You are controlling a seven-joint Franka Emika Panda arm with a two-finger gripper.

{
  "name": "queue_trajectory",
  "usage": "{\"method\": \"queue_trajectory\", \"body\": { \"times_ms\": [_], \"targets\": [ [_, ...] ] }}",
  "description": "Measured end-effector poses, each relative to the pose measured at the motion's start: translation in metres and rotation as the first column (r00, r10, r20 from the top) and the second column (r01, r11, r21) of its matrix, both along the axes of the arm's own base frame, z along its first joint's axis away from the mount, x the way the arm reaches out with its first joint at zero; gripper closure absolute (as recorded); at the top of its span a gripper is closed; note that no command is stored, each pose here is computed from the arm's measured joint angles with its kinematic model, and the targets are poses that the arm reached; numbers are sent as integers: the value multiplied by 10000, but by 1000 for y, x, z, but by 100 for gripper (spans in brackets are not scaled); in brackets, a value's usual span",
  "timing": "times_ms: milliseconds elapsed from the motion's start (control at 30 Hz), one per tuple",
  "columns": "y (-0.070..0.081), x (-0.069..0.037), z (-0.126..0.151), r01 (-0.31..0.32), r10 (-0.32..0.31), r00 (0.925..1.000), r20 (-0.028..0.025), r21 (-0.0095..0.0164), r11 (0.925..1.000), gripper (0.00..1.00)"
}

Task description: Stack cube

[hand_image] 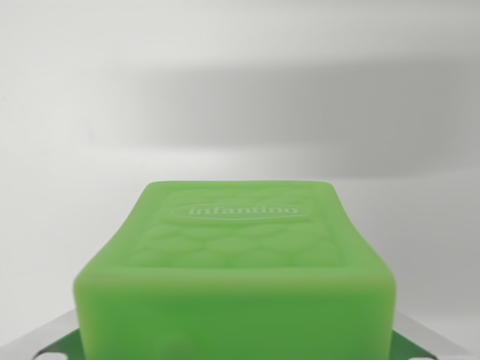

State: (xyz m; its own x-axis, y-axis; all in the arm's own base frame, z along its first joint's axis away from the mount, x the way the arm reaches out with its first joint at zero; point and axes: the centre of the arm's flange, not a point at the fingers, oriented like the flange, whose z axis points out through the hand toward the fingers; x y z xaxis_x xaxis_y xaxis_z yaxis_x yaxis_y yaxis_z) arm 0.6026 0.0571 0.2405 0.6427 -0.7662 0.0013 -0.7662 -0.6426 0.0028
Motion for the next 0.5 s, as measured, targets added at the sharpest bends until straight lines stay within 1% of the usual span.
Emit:
{"method": "queue_trajectory", "body": {
  "times_ms": [500],
  "targets": [
    [-30,2,1,-760,760,9971,10,1,9971,100]
  ]
}}
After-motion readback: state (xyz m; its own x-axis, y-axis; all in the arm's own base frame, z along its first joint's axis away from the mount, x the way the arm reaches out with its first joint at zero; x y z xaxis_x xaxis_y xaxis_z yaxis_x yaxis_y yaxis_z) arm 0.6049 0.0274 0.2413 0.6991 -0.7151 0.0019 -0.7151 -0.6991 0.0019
